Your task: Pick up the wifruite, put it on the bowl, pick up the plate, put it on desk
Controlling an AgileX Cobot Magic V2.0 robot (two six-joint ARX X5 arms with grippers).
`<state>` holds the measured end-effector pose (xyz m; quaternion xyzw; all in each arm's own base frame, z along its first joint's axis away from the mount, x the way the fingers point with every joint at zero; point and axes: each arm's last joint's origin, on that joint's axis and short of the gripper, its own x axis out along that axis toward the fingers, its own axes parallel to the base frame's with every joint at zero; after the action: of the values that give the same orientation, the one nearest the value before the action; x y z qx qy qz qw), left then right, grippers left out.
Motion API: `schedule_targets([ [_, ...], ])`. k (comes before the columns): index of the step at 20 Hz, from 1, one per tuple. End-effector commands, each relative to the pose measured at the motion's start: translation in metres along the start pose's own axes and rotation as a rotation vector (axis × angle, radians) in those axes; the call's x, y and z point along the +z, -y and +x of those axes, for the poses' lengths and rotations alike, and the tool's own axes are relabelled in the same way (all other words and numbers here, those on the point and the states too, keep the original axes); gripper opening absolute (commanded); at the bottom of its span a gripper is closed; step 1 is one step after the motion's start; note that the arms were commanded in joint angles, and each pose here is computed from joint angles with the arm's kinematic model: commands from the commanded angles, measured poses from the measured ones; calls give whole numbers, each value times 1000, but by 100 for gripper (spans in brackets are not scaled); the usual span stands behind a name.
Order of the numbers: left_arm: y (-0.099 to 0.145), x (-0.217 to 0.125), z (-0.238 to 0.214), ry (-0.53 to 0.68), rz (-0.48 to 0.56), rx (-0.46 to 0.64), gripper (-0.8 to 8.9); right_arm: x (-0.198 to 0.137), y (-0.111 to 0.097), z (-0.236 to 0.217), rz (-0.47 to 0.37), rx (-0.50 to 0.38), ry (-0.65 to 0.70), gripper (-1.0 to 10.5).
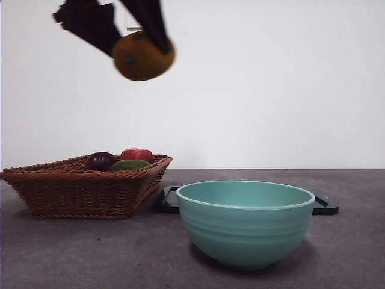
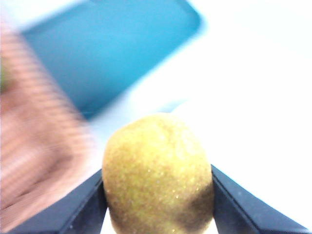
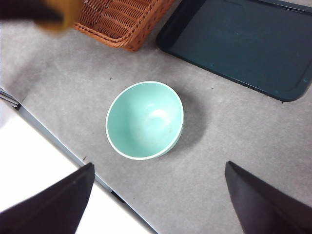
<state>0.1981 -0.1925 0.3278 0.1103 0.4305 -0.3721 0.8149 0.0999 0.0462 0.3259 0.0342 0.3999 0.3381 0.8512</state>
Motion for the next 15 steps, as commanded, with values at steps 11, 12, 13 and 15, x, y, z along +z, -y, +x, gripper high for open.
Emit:
schedule_targets([
  [11, 58, -6, 123, -220, 213, -102, 207, 4, -2, -3, -17, 4, 21, 429],
  [12, 59, -8, 131, -236, 219, -97, 206, 4, -2, -3, -17, 4, 21, 429],
  [13, 60, -10, 139, -246, 233, -82, 206, 4, -2, -3, -17, 4, 21, 429],
  [15, 62, -14, 151, -265, 249, -67, 206, 4, -2, -3, -17, 4, 21, 429],
])
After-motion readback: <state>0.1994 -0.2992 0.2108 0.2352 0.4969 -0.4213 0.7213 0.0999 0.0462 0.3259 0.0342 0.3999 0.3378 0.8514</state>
